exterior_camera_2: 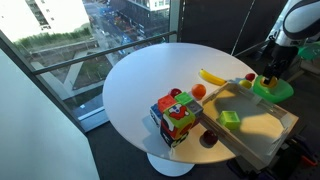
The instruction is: Pick up the circular fruit on the top right and put it in the bowl
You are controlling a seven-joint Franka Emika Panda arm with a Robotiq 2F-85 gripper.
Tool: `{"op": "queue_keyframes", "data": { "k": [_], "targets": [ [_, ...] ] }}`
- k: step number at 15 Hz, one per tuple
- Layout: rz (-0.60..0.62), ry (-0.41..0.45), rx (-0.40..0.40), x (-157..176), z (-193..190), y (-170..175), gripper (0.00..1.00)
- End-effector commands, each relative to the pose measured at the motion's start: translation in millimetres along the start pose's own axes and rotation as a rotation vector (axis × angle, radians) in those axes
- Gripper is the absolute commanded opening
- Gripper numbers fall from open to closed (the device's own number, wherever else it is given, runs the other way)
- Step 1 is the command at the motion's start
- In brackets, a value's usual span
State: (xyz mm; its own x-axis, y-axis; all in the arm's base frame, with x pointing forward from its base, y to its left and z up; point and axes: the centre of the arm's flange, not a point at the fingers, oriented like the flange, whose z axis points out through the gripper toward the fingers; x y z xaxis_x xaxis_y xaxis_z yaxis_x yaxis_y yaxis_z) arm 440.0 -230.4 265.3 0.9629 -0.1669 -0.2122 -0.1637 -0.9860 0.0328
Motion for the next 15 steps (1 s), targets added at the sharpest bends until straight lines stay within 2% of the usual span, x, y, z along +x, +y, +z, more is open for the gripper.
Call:
{"op": "queue_keyframes", "data": {
  "k": [1,7,8,9,11,12,15],
  "targets": [
    [-0.028,0.023,-0.027,-3.2,19.6,0.4,0.42],
    [-0.032,0.068,-0.046,1.7,47.6,-0.4,0.42],
    [-0.034,0.071,-0.048,2.1,50.4,-0.7,0.69],
    [-0.035,0.072,-0.052,2.1,52.1,-1.2,0.91],
    [-0.041,0.072,-0.057,2.5,53.8,-1.9,0.95],
    [-0.045,0.071,-0.058,2.7,53.2,-2.0,1.0],
    [-0.055,0.062,-0.05,2.1,44.6,-2.1,1.0]
  ]
}}
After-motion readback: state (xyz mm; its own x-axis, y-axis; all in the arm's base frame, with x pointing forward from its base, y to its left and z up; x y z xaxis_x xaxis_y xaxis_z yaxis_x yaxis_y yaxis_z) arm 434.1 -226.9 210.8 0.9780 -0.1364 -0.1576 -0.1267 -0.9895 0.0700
